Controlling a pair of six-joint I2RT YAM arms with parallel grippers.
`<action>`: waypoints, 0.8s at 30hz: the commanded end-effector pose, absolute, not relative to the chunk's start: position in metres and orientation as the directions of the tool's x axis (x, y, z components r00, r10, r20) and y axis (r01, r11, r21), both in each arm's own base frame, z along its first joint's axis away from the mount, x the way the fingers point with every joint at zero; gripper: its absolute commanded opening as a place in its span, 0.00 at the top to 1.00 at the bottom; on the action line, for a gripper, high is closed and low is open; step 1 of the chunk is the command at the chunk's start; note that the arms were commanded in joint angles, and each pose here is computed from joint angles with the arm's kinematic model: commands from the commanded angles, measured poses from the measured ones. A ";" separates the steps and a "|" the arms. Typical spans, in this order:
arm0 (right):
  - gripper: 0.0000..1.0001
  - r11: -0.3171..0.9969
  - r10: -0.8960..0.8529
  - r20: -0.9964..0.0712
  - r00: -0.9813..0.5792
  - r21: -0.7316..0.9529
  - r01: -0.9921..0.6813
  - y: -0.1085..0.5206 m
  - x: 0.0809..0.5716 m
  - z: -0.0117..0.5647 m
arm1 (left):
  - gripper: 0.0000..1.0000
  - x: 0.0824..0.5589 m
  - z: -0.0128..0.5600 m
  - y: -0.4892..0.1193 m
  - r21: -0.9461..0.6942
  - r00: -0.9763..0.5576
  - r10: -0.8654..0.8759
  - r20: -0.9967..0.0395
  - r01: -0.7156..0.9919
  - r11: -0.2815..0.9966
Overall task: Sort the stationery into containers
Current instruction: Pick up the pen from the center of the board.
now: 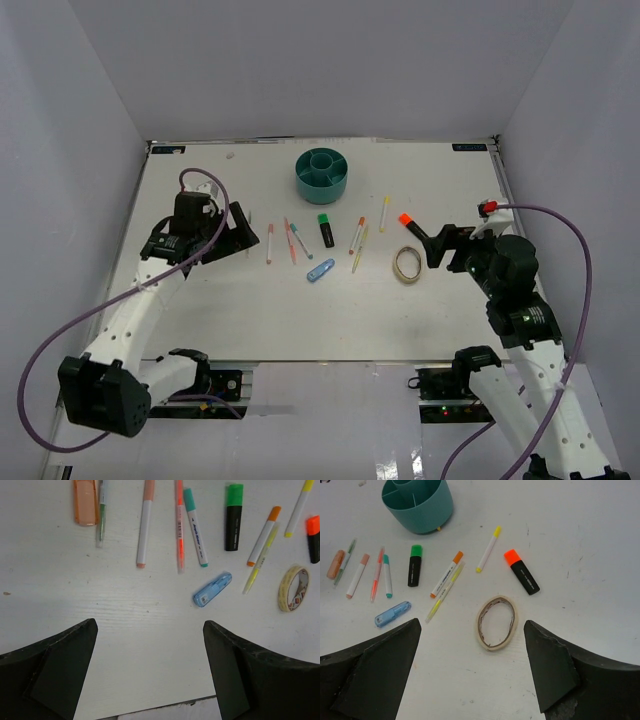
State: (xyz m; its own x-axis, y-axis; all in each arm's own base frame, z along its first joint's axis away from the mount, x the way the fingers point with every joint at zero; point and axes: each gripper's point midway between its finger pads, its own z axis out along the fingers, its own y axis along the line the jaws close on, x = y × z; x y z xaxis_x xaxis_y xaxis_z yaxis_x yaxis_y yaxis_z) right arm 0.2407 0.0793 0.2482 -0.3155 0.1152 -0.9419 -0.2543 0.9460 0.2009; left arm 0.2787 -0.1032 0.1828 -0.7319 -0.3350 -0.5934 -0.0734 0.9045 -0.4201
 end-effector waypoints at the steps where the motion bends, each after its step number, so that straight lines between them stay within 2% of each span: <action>1: 0.10 0.940 0.165 -0.936 -0.310 0.245 -0.237 0.083 0.250 0.245 | 0.02 0.293 0.180 -0.113 -0.448 -0.741 -0.363 -0.565 -0.094 0.889; 5: 0.10 0.931 0.175 -0.923 -0.344 0.269 -0.246 0.089 0.255 0.234 | 0.02 0.313 0.162 -0.126 -0.428 -0.783 -0.358 -0.509 -0.131 0.894; 9: 0.10 0.927 0.170 -0.913 -0.370 0.276 -0.254 0.093 0.260 0.227 | 0.02 0.324 0.125 -0.146 -0.340 -0.843 -0.292 -0.453 -0.139 0.930; 12: 0.10 0.927 0.166 -0.910 -0.380 0.276 -0.256 0.095 0.262 0.224 | 0.09 0.333 0.114 -0.157 -0.310 -0.858 -0.265 -0.440 -0.131 0.942; 17: 0.10 0.924 0.164 -0.904 -0.395 0.281 -0.261 0.097 0.265 0.219 | 0.27 0.349 0.079 -0.153 -0.208 -0.886 -0.229 -0.403 -0.155 0.966; 24: 0.10 0.928 0.158 -0.902 -0.403 0.275 -0.251 0.096 0.267 0.215 | 0.35 0.365 0.059 -0.151 -0.135 -0.904 -0.198 -0.378 -0.158 0.978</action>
